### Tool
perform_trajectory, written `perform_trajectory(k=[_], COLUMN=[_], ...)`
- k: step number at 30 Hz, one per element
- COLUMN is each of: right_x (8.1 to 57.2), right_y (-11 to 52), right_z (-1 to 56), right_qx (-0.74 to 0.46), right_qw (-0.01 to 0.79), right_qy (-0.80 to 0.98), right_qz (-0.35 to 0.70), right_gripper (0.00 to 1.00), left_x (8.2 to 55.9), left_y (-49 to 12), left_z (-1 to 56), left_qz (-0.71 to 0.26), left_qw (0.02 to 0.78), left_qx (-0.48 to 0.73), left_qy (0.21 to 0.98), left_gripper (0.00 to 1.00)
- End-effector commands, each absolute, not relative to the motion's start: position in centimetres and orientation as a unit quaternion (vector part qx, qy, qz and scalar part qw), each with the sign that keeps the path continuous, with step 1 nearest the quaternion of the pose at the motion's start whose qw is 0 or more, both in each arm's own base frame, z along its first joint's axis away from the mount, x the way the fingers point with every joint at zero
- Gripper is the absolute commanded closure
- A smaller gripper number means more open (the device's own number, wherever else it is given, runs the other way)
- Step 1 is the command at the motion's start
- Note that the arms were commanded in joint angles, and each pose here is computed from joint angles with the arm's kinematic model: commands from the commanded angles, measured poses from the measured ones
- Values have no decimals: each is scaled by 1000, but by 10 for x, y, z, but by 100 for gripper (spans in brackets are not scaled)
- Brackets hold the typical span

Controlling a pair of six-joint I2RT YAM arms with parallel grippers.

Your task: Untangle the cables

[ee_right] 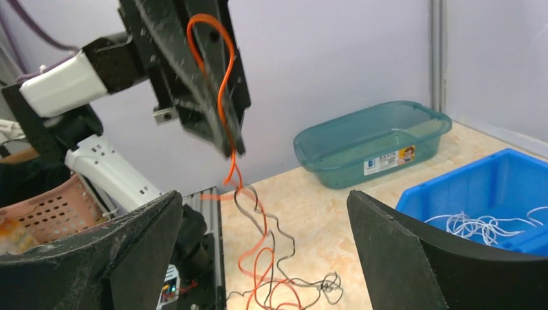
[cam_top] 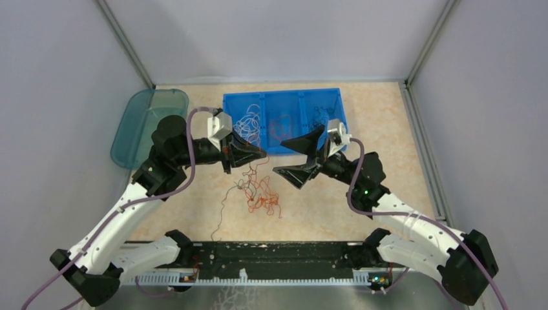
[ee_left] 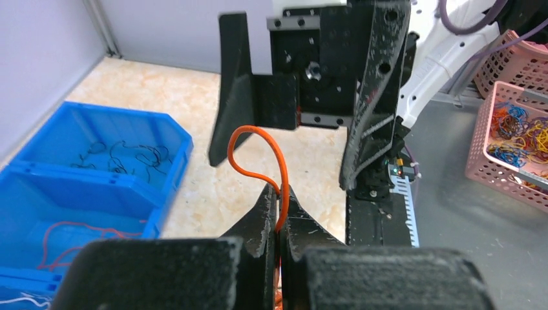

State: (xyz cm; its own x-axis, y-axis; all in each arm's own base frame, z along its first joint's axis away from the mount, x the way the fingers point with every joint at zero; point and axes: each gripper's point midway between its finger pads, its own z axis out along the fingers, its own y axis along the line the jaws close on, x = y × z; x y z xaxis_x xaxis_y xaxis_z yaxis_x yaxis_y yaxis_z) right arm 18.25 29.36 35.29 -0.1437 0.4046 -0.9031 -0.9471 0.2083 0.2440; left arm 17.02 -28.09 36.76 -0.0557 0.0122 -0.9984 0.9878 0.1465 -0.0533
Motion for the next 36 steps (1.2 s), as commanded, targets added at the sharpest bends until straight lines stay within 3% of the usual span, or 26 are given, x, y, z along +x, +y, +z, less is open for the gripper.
perform_trajectory(k=[1,10,20,25,30,36], right_x=[157,157,187,197,207,204], right_y=[287,335,362,378,384,388], right_z=[371,384,383,375,351,309], right_qx=[-297,-326,-253,-237,-223,-225], right_qw=[607,586,614,621,613,585], right_qy=[436,405,404,410,439,468], right_qz=[595,621,630,625,618,623], right_gripper=[2,6,14,20,35,40], left_x=[170,167,160,157,154,153], left_y=[-277,-277,-277,-279,-279,-274], left_z=[393,403,410,418,433,476], left_qz=[-462,-473,-491,-504,-513,-491], left_qw=[544,545,537,531,536,583], left_qx=[454,447,442,440,438,447], left_qy=[534,528,525,520,508,468], left_gripper=[100,100,100,100,100,100])
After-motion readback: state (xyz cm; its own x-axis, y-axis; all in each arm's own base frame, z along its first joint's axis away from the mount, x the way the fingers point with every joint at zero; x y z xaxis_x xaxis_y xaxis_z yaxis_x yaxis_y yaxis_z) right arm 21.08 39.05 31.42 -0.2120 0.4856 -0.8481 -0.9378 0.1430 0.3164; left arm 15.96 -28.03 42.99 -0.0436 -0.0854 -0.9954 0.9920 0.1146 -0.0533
